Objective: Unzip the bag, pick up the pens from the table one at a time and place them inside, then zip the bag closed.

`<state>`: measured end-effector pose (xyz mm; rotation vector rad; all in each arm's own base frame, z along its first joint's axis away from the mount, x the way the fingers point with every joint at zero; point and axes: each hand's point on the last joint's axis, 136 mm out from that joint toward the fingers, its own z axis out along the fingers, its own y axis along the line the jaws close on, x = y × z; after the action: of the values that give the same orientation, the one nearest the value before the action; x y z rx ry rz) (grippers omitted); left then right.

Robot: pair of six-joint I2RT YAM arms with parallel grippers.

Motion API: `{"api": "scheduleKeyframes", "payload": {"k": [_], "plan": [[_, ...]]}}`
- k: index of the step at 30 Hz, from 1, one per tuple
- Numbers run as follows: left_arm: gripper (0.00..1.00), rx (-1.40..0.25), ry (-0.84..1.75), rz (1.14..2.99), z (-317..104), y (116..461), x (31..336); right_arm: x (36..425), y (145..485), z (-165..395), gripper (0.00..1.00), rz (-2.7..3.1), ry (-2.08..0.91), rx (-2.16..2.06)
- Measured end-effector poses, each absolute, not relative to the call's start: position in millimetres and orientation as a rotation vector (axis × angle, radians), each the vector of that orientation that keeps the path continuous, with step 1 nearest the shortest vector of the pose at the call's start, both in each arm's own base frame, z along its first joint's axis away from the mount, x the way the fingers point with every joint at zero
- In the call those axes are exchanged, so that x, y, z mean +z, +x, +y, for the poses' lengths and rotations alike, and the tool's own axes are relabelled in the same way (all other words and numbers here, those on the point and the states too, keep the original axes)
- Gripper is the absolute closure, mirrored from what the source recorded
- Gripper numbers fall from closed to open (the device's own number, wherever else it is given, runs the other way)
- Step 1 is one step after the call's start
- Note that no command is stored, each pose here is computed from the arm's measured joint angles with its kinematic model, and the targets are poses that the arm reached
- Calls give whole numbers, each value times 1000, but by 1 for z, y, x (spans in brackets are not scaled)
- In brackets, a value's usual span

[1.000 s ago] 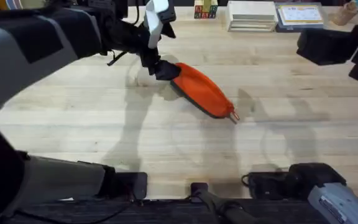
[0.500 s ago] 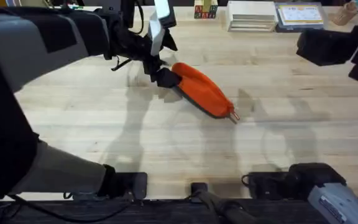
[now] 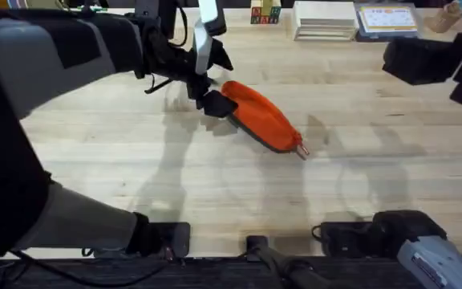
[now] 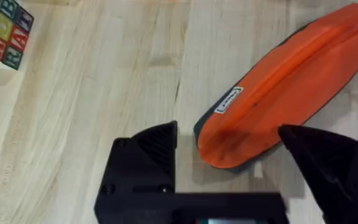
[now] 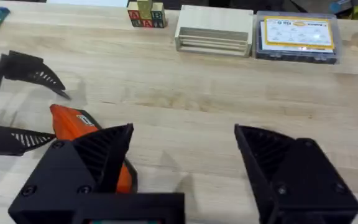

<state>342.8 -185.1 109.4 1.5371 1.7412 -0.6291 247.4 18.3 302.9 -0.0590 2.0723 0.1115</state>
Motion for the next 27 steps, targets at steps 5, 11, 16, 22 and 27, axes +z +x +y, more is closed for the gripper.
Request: {"api": "scheduleKeyframes", "payload": {"k": [5,11,16,22,27], "plan": [[7,-650,1538,1765,-184,338,107,303,247,18,4,2072,-59,112],[7,-664,1539,1781,-184,335,105,303,247,18,4,2072,-59,112],[393,-683,1539,1790,-184,332,104,303,247,18,4,2072,-59,112],[954,-688,1533,1794,-182,335,101,303,247,18,4,2072,-59,112],[959,-691,1532,1791,-183,335,101,300,246,19,4,2088,-47,123]]}}
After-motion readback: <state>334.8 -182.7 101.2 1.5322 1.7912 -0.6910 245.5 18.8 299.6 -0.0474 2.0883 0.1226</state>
